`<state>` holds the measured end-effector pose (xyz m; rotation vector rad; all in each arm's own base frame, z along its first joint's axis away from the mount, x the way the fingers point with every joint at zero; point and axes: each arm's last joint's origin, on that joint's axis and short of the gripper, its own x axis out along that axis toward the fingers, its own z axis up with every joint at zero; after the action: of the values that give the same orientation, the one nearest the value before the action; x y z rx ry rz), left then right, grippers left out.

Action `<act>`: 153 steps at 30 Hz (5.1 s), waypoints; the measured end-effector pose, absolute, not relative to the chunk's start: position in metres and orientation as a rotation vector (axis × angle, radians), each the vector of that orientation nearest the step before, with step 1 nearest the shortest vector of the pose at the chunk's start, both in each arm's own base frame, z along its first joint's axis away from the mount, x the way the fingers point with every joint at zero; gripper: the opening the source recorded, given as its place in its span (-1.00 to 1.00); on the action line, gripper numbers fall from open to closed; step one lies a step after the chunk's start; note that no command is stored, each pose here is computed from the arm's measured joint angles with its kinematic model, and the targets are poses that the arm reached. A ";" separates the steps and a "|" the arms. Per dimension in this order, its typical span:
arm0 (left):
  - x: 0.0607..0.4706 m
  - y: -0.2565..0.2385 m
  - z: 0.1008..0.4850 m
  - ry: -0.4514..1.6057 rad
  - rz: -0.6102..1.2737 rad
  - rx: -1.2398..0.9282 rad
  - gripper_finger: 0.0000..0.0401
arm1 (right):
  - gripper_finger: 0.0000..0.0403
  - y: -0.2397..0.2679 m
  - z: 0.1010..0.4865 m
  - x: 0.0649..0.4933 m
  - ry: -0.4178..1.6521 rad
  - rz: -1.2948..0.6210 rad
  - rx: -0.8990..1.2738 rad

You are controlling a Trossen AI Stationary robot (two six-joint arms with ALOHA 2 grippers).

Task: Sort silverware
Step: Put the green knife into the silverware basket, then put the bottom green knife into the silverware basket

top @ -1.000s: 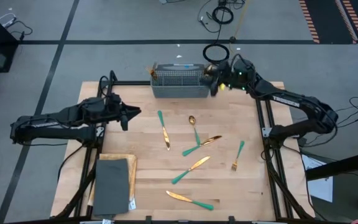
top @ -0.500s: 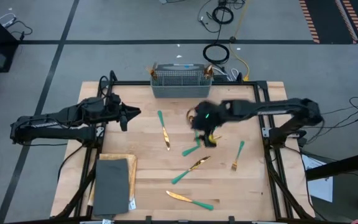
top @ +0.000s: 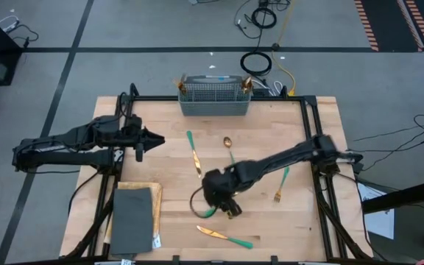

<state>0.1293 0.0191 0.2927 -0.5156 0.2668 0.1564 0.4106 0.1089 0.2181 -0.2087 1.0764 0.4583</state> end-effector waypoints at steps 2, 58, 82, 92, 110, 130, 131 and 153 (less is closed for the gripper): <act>0.127 0.018 0.294 0.259 0.146 -0.517 -0.55 | 0.15 0.115 0.202 0.415 1.172 0.436 -0.219; 0.118 0.016 0.293 0.275 0.129 -0.494 -0.55 | -1.00 0.108 0.209 0.435 1.042 -0.203 0.094; 0.116 0.017 0.287 0.332 0.175 -0.494 -0.55 | -1.00 -0.110 0.357 0.431 0.207 -0.676 -0.041; 0.114 0.019 0.284 0.362 0.248 -0.436 -0.55 | -1.00 -0.182 0.344 0.425 0.136 -0.731 -0.035; 0.113 0.021 0.282 0.366 0.311 -0.415 -0.55 | -1.00 -0.229 0.254 0.458 0.108 -0.777 0.047; 0.112 0.021 0.279 0.400 0.324 -0.396 -0.55 | -0.57 -0.229 0.239 0.462 0.128 -0.761 0.142; 0.112 0.021 0.279 0.400 0.324 -0.396 -0.55 | -0.55 -0.229 0.239 0.462 0.128 -0.761 0.142; 0.111 0.019 0.277 0.431 0.276 -0.408 -0.55 | -0.49 -0.026 0.391 0.329 0.766 -0.246 0.143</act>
<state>0.1110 0.0191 0.2775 -0.4085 0.4311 0.2756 0.3290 -0.0263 0.3914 0.1426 0.7664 -0.2465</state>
